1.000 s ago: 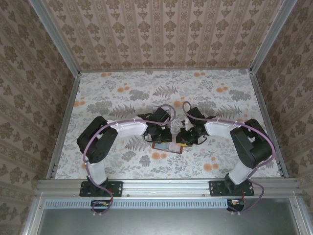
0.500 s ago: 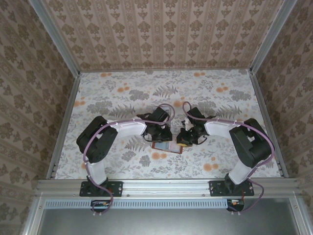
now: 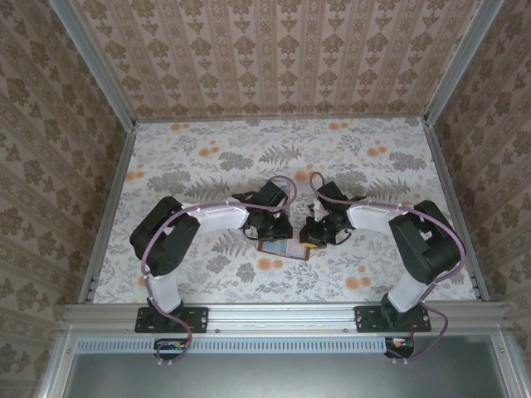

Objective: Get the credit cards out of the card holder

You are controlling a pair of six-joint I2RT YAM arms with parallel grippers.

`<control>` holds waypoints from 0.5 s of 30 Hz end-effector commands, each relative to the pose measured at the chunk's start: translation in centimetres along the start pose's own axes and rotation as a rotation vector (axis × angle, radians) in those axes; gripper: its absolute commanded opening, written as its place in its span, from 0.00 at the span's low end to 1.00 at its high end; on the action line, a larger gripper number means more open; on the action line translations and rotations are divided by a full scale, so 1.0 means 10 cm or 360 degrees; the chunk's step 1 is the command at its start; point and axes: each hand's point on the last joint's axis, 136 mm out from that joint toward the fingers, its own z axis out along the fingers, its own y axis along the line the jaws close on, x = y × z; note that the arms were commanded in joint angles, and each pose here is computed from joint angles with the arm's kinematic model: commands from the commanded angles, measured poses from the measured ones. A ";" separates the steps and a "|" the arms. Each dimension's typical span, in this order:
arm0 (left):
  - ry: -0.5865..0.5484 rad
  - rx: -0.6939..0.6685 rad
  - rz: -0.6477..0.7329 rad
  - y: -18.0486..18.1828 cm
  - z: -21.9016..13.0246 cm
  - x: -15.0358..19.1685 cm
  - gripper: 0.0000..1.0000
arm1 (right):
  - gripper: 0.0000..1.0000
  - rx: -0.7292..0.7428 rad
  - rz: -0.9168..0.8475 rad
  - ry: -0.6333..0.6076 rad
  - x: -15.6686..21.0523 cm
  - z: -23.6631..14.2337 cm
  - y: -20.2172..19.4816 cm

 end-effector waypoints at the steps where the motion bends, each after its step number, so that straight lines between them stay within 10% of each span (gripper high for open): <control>1: 0.0036 -0.0095 -0.0061 0.18 0.05 0.05 0.19 | 0.14 0.0054 0.0029 0.0035 0.03 0.04 -0.08; 15: 0.0020 -0.0001 -0.0075 0.05 0.13 0.03 0.09 | 0.18 0.0058 0.0032 0.0023 0.03 0.03 -0.08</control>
